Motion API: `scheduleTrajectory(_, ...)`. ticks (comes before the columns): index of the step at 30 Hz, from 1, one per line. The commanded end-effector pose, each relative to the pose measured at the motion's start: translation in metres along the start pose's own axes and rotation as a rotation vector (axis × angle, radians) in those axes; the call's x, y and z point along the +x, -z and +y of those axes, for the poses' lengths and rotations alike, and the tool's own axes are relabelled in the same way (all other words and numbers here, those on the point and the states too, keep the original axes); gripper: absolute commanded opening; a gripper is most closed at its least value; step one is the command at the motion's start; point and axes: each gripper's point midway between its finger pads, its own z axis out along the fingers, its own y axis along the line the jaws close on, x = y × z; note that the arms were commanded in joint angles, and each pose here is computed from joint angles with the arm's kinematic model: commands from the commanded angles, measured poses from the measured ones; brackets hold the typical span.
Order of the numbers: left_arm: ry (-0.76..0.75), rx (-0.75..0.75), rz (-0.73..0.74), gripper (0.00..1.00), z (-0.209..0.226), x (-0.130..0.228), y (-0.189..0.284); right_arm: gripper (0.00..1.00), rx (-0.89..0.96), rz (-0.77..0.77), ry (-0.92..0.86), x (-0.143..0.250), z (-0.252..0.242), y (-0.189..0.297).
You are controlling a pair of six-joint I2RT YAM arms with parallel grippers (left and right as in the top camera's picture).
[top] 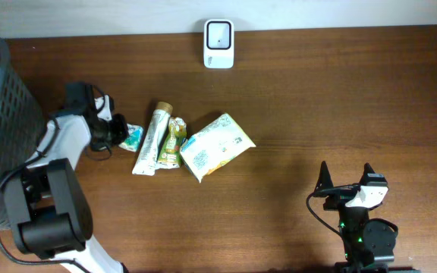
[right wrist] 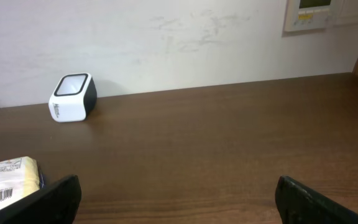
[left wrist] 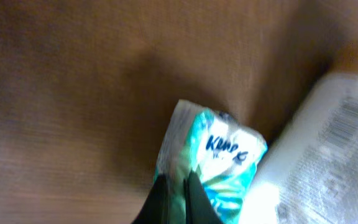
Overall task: Scan the item barcode
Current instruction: 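Grasp the small teal Kleenex pack with the left gripper, place it left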
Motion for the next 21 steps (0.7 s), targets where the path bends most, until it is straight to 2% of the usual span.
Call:
scheduleTrajectory(1,0.029,-0.008,0.026,0.0,-0.017,0.029,-0.02,0.99,0.018,0.001,-0.001,0.002,-0.004,0.0)
scheduleTrajectory(8,-0.16,0.046,0.074,0.0,-0.091,0.061,-0.033,0.99,0.018,0.001,-0.001,0.003,-0.004,0.0)
scheduleTrajectory(11,-0.164,0.002,0.052,0.0,-0.085,0.056,-0.033,0.99,0.018,0.001,-0.001,0.003,-0.004,0.0)
scheduleTrajectory(13,-0.115,-0.028,0.023,0.0,-0.065,0.041,-0.027,0.99,0.018,0.001,-0.001,0.002,-0.004,0.0)
scheduleTrajectory(14,-0.081,-0.037,0.012,0.04,-0.053,0.032,-0.022,0.99,0.018,0.001,-0.001,0.003,-0.004,0.0)
scheduleTrajectory(15,-0.046,-0.045,-0.006,0.19,-0.04,0.022,-0.016,0.99,0.018,0.001,-0.001,0.002,-0.004,0.0)
scheduleTrajectory(16,-0.014,-0.053,-0.023,0.4,-0.028,0.013,-0.012,0.99,0.018,0.001,-0.001,0.002,-0.004,0.0)
scheduleTrajectory(18,0.057,-0.072,-0.052,0.98,0.0,0.0,-0.004,0.99,0.018,0.001,-0.001,0.002,-0.004,0.0)
scheduleTrajectory(21,0.118,-0.084,-0.069,0.99,0.031,-0.007,0.003,0.99,0.018,0.001,-0.001,0.003,-0.004,0.0)
